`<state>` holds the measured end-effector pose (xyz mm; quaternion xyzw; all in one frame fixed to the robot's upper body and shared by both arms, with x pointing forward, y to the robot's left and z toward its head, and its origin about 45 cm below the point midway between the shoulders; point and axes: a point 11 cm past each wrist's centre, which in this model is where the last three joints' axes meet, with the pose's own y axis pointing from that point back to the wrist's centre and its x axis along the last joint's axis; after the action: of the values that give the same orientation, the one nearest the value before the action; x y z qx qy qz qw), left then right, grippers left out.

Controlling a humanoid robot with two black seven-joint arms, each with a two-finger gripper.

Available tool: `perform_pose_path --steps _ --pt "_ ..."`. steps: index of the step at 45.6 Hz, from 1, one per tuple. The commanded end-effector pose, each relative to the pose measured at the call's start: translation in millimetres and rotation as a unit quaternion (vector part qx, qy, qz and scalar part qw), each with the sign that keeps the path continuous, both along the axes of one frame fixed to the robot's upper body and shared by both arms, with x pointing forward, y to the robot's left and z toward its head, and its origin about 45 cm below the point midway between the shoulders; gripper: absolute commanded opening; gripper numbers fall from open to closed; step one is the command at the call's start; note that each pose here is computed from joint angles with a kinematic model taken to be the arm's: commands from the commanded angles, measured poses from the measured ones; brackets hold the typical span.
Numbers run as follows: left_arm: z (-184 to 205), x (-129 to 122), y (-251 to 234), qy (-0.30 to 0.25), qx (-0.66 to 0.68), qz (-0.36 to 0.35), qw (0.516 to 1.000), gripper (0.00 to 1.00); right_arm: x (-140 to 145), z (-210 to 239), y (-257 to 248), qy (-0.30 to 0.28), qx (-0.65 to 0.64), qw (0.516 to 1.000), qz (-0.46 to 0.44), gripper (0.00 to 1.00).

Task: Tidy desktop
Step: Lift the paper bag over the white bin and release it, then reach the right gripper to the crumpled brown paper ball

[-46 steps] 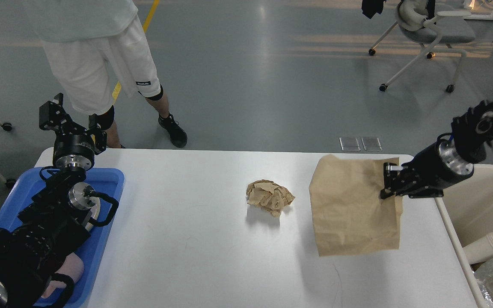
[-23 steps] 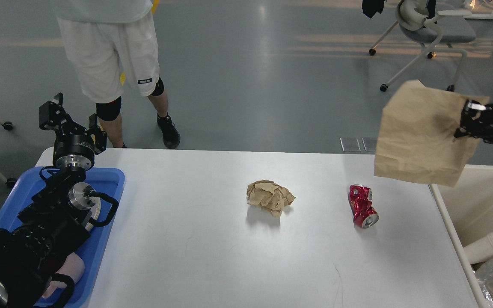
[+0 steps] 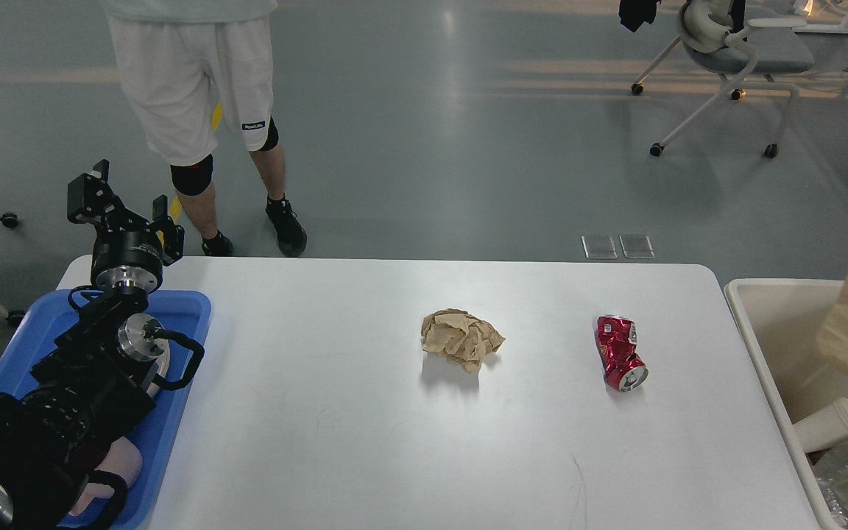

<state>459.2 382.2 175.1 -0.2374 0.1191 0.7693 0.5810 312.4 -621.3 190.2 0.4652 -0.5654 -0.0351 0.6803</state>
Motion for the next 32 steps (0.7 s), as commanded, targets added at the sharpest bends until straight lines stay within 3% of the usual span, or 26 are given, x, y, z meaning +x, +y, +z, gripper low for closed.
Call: perform_pose_path --steps 1,2,3,19,32 --pt "0 0 0 0.0 0.0 0.0 1.0 0.96 -18 -27 -4 0.026 -0.026 0.999 0.001 0.64" --pt "0 0 0 0.0 0.0 0.0 1.0 0.96 -21 -31 -4 0.031 -0.027 0.999 0.003 0.91" --pt "0 0 0 0.0 0.0 0.0 1.0 0.96 -21 -34 -2 0.034 -0.025 0.999 0.003 1.0" --pt "0 0 0 0.0 0.0 0.0 1.0 0.96 0 -63 42 0.05 0.005 0.998 0.047 1.0" --pt "0 0 0 0.0 0.0 0.0 1.0 0.96 98 -14 153 0.02 0.033 0.983 0.18 1.0"
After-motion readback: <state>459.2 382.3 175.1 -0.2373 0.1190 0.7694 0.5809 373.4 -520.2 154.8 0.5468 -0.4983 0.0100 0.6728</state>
